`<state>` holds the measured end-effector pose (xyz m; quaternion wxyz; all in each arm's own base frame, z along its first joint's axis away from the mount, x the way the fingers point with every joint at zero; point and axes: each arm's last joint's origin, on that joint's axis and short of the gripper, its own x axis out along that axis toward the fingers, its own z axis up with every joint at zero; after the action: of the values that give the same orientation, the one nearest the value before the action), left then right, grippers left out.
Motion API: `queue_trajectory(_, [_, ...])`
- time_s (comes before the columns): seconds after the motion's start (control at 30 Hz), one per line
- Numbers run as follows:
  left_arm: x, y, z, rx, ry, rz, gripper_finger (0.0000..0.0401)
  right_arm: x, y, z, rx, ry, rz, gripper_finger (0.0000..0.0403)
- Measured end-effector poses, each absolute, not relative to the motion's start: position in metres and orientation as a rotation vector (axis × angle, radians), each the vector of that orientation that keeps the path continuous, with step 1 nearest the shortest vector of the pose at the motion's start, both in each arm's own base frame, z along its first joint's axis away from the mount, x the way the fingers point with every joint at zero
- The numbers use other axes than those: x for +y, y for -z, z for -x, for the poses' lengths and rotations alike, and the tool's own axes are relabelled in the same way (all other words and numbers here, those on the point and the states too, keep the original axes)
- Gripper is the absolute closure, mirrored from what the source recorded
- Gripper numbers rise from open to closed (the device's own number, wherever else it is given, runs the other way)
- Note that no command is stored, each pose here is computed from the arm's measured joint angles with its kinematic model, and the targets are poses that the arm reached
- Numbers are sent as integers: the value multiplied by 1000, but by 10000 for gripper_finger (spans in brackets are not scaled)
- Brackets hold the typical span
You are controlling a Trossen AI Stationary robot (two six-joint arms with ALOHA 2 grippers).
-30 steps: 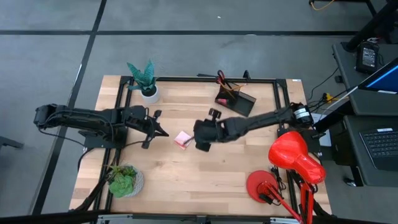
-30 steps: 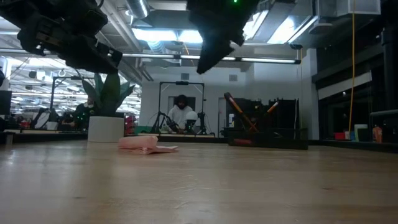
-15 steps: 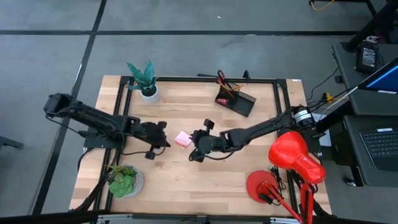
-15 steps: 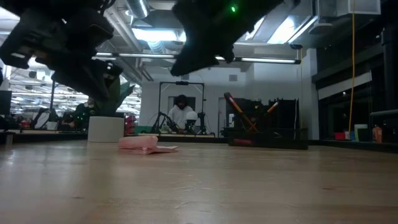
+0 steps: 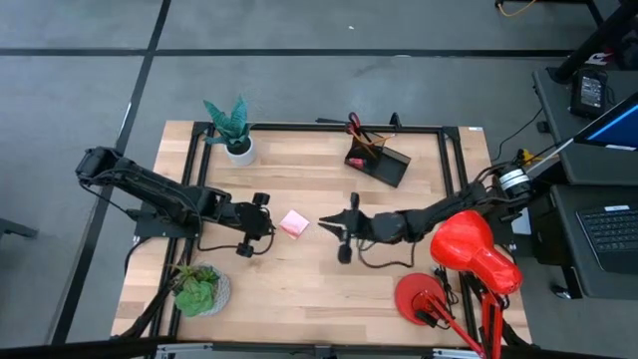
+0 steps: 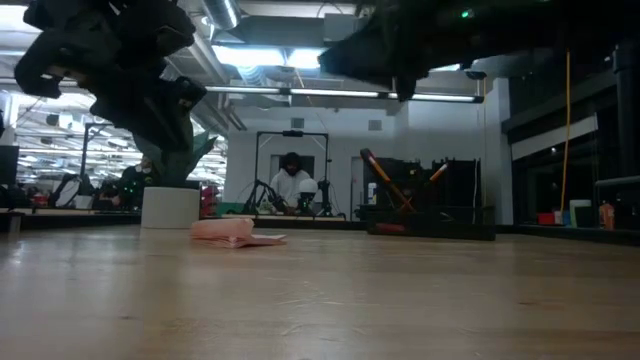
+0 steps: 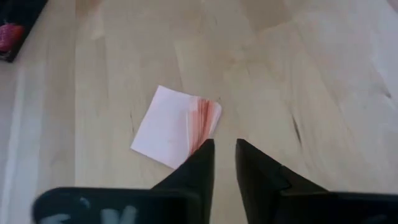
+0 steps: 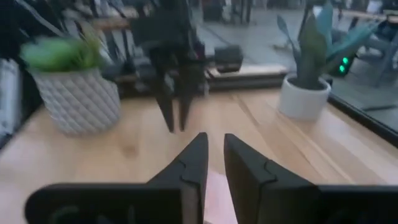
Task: Pick and place office supplies into organizer
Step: Put the pink sticky note into the black desk organizer
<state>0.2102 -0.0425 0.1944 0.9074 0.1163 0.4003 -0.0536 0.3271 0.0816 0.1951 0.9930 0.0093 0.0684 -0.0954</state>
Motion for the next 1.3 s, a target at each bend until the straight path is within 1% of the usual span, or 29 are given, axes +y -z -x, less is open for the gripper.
queue_trajectory(0.1, [-44, -190, -212, 853, 101, -261, 315, 83, -197, -321, 62, 157, -35, 348])
queue_trajectory(0.27, [-45, -178, -218, 892, 104, -315, 263, 82, -195, -320, 71, 156, -15, 348])
queue_trajectory(0.37, [-45, -169, -224, 915, 64, -347, 241, 79, -196, -321, 66, 165, -16, 348])
queue_trajectory(0.47, [-43, -160, -229, 939, 27, -394, 229, 76, -196, -321, 66, 174, -14, 348])
queue_trajectory(0.6, [-40, -151, -236, 959, 38, -383, 224, 70, -195, -323, 67, 192, -9, 347])
queue_trajectory(0.77, [-31, -142, -239, 1003, 41, -369, 226, 66, -195, -324, 72, 205, 34, 347])
queue_trajectory(0.93, [-22, -142, -242, 992, 22, -355, 230, 61, -195, -325, 74, 219, 50, 347])
queue_trajectory(1.1, [-18, -144, -247, 943, 92, -305, 231, 59, -195, -325, 76, 224, 60, 347])
queue_trajectory(1.3, [-14, -144, -247, 944, 81, -302, 231, 59, -195, -325, 76, 223, 64, 347])
